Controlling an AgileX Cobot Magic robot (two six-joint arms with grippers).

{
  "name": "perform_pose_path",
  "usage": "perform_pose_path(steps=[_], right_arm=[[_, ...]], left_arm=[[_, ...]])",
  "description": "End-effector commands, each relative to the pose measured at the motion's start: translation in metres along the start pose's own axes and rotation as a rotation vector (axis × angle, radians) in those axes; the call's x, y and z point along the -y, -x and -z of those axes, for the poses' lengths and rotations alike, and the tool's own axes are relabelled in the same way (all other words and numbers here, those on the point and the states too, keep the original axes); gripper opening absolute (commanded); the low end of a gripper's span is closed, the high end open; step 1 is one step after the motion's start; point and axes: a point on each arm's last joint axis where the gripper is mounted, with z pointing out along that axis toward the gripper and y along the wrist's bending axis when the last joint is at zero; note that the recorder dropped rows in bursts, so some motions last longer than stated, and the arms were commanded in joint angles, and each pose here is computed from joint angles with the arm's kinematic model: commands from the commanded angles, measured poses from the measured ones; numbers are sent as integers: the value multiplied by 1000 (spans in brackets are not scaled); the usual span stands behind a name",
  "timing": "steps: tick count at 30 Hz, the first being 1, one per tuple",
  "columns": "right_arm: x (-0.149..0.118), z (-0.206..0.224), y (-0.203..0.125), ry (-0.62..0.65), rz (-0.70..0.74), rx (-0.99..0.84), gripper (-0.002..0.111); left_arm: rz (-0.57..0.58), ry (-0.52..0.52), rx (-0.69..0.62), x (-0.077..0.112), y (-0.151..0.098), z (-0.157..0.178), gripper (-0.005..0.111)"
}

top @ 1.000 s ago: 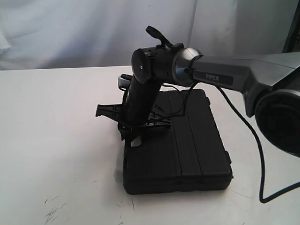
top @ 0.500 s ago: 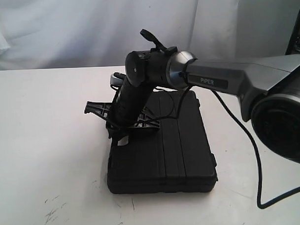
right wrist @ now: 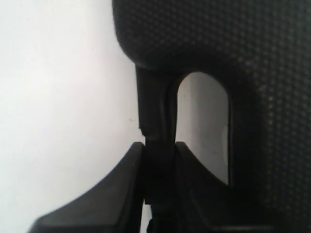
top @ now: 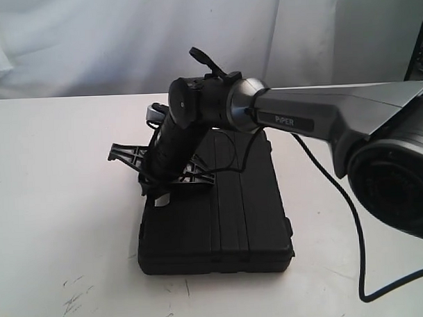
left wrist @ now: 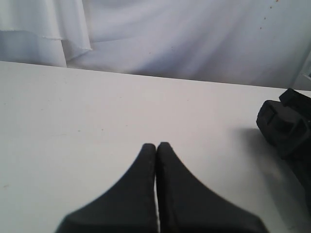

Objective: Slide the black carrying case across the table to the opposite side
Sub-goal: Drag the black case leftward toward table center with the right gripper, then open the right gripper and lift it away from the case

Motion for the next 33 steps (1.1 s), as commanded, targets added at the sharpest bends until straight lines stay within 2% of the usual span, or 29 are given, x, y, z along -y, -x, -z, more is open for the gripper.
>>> perform_pose_path(steps=[1,11,14,22,33], right_arm=[[-15,11,5,98,-5,68,0],[-15,11,6,96,21,83,0],[-15,11,6,95,22,84,7],[-16,11,8,111,26,108,34],[-9,23,12,78,40,72,36]], left_arm=[[2,-5,5,0,-1,0,0],[2,-5,5,0,-1,0,0],[2,-5,5,0,-1,0,0],[2,-5,5,0,-1,0,0],[0,-5,5,0,-1,0,0]])
